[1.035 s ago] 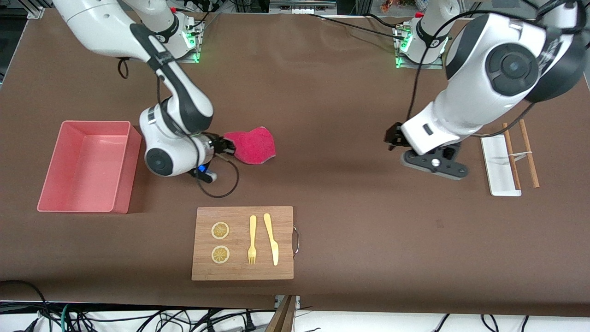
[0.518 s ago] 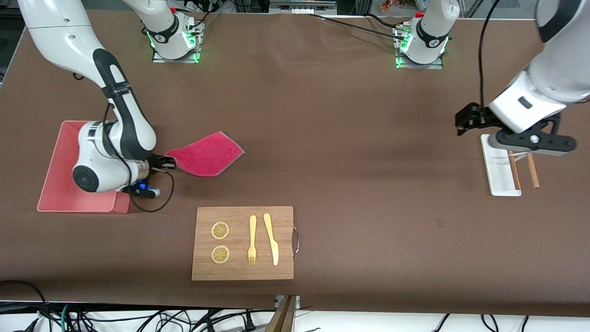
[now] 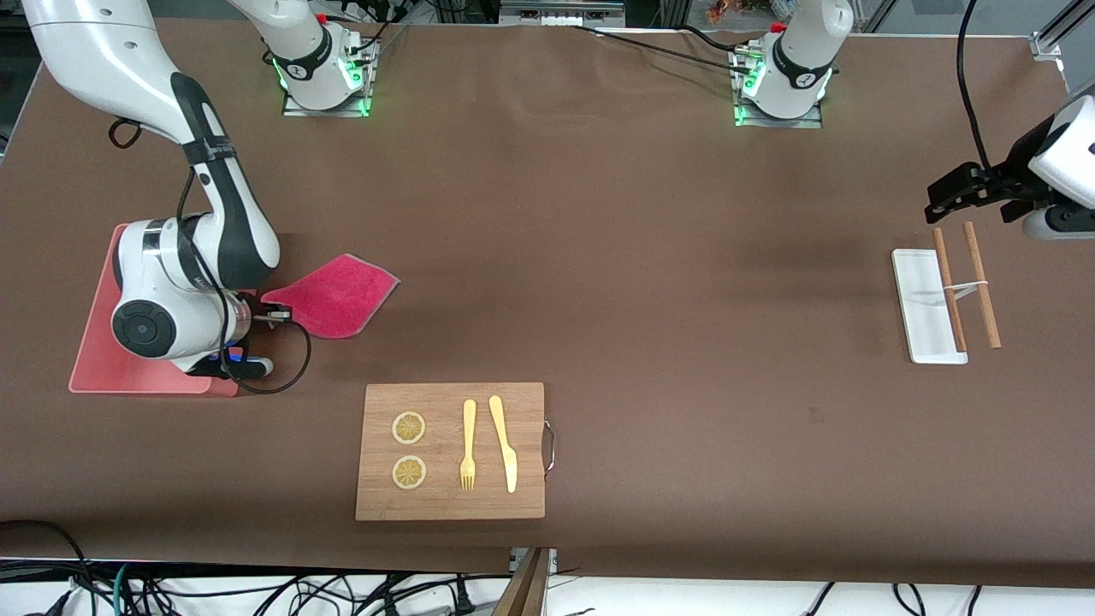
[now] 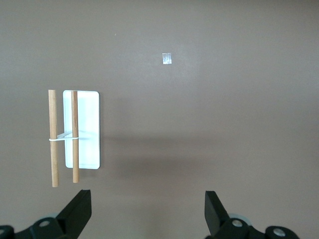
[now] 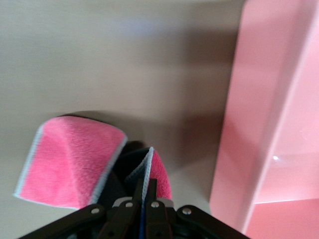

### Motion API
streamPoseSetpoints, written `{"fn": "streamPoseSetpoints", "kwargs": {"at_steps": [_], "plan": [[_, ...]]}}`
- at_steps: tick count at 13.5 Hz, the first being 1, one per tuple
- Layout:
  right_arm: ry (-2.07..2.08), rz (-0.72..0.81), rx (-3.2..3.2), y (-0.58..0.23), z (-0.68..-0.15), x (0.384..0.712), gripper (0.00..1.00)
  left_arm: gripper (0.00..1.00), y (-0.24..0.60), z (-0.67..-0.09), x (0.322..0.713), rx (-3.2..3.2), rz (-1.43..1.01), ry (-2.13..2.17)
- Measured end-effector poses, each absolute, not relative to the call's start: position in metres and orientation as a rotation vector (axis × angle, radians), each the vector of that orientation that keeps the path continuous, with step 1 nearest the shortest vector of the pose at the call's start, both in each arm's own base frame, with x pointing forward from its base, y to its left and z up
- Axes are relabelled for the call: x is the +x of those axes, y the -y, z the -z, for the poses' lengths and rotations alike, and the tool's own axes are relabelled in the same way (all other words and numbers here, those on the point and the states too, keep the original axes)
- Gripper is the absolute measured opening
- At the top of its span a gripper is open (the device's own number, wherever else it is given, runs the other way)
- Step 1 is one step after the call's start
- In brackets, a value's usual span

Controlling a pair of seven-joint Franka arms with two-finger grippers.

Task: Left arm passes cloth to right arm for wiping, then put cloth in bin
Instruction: 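Wipe the table with the cloth held in the right gripper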

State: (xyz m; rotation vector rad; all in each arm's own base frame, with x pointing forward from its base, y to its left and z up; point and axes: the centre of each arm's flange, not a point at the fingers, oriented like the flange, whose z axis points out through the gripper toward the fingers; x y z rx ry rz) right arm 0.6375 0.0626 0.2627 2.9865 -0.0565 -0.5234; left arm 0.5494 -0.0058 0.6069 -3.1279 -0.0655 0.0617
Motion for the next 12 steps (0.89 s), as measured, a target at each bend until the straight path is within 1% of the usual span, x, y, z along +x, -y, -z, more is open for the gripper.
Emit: {"fn": "streamPoseSetpoints", "kwargs": {"at_steps": [4,9,12], "plan": [[0.226,0.492,2.987,-0.141,-0.258,0.627,0.02,1.0,0.014,-0.604,0.55,-3.128,-0.064,0.044],[0.472,0.382,3.022,-0.221,-0.244,0.618,0.02,1.0,0.025,-0.604,0.55,-3.128,-0.059,0.013],[0.652,0.332,3.047,-0.274,-0.245,0.606,0.02,1.0,0.037,-0.604,0.55,-3.128,-0.055,-0.019]]}}
